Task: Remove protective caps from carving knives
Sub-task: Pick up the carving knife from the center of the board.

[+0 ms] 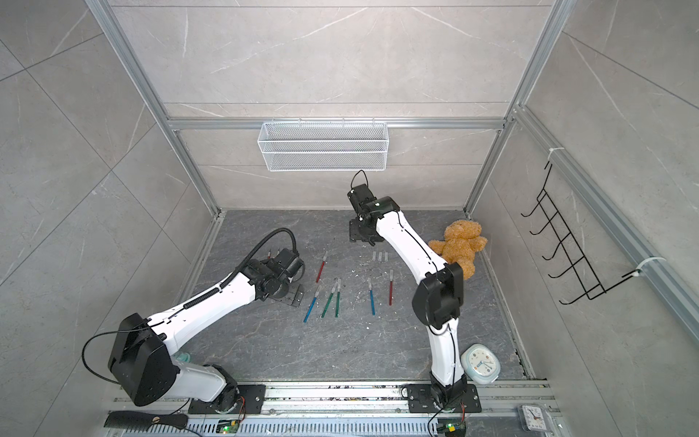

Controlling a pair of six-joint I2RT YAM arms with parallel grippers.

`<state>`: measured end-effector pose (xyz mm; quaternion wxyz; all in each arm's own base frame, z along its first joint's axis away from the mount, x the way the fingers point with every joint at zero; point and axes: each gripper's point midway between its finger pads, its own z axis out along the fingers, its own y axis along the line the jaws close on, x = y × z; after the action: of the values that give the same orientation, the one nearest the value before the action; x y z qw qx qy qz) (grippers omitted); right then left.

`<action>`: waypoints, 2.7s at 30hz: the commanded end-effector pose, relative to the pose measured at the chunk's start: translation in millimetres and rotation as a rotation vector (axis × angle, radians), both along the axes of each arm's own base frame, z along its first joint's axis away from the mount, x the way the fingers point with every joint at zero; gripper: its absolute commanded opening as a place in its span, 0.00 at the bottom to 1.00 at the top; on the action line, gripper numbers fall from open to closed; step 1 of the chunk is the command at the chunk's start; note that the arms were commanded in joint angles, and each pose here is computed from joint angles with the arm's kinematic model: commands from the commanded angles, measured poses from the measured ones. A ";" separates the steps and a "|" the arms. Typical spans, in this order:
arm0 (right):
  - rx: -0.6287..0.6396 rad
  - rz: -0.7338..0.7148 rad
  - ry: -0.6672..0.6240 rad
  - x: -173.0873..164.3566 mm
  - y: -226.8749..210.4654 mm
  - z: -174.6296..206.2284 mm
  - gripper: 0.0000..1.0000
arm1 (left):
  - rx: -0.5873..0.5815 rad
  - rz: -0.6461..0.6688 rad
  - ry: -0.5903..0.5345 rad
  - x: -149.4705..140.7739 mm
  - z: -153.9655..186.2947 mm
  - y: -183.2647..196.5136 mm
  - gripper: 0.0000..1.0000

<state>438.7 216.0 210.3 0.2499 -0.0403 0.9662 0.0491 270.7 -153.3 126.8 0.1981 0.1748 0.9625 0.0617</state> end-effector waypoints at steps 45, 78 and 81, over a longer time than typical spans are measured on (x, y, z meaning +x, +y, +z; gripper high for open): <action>0.272 0.119 -0.173 -104.0 20.6 -77.9 1.00 | -0.127 0.068 0.224 -13.6 -85.6 -58.6 0.77; 0.290 0.133 -0.141 -107.2 26.8 -84.3 0.99 | -0.032 0.097 0.272 -36.9 -125.1 -46.1 0.08; 0.296 0.138 -0.135 -108.5 28.7 -85.0 0.99 | -0.045 0.097 0.248 -33.7 -116.5 -46.9 0.00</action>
<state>332.4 239.0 125.0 0.3166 -0.0751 0.9256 0.1931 250.1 -220.3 17.0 0.1006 0.1370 0.9854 -0.0051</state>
